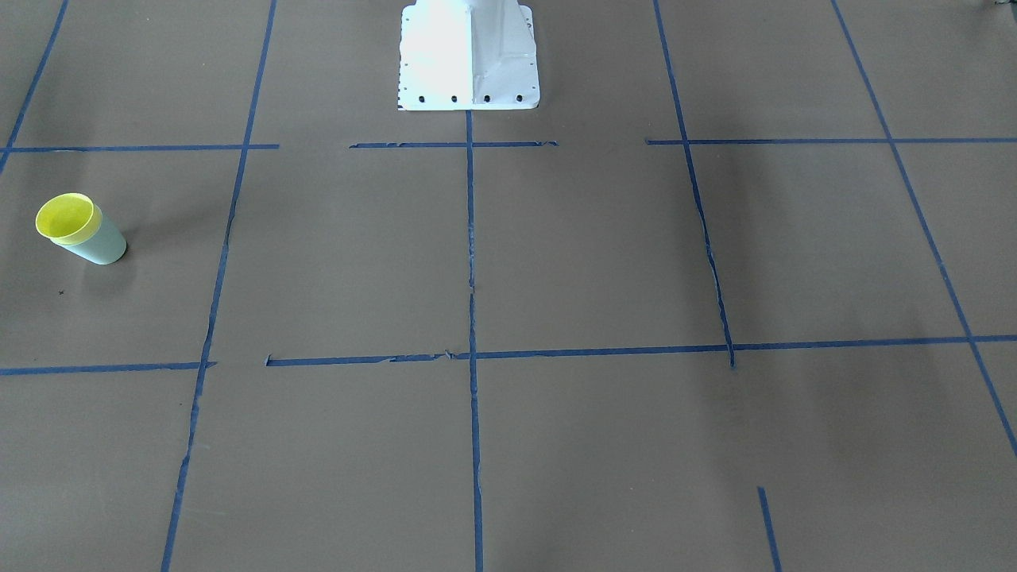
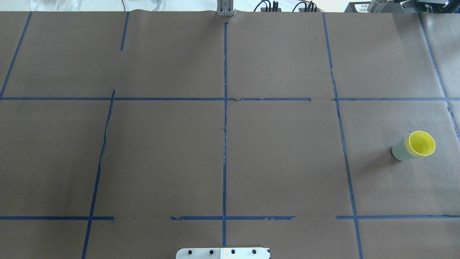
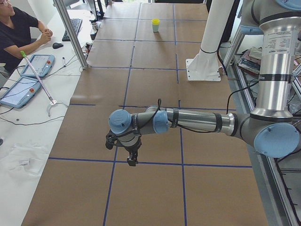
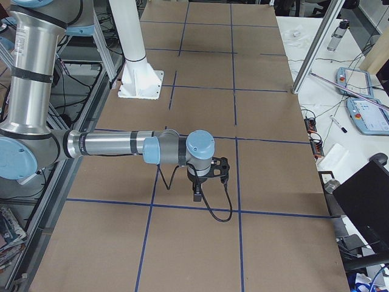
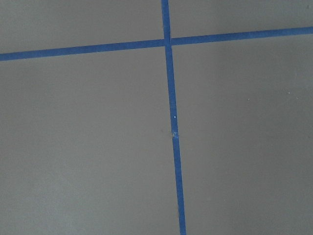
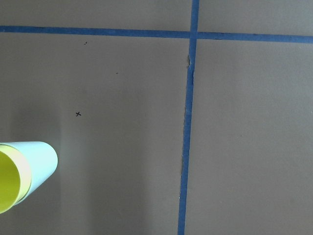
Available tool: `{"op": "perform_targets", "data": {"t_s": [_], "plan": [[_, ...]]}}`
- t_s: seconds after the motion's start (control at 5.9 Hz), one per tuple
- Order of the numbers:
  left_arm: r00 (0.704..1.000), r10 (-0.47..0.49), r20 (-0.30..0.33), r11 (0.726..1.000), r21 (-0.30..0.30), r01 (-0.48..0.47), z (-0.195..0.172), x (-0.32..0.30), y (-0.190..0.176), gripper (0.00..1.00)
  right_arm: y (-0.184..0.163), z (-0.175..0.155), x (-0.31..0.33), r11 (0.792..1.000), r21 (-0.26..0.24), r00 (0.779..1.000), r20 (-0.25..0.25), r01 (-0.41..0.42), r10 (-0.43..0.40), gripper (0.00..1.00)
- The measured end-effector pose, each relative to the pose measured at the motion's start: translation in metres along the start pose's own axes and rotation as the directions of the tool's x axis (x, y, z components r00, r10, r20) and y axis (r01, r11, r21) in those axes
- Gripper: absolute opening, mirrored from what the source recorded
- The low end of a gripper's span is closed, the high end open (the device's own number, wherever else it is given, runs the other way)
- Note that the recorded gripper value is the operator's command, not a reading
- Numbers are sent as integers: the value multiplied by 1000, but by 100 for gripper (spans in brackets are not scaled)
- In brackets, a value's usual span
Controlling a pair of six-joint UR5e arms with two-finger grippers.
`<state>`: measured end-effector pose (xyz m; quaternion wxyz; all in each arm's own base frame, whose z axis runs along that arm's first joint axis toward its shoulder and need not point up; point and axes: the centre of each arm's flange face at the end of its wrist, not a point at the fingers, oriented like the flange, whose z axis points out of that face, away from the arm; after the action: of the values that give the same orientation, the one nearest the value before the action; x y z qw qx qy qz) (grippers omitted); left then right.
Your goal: Transfer and stack yellow cup on green cup
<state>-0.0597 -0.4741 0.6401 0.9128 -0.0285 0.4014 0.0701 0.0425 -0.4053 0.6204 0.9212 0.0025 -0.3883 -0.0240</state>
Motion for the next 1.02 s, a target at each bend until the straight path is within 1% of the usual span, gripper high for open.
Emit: {"op": "perform_targets", "data": {"t_s": [0.34, 0.68, 1.02], "plan": [[1000, 9, 3, 1000, 12, -9, 4, -5, 7, 100, -1, -1, 1, 1000, 2, 1000, -3, -1, 1, 100], [999, -32, 6, 999, 30, 32, 6, -5, 19, 100, -1, -1, 0, 1000, 3, 1000, -1, 0, 0, 100], [998, -54, 15, 997, 51, 53, -3, 6, 31, 100, 0, -1, 0, 1000, 2, 1000, 0, 0, 0, 100]]}}
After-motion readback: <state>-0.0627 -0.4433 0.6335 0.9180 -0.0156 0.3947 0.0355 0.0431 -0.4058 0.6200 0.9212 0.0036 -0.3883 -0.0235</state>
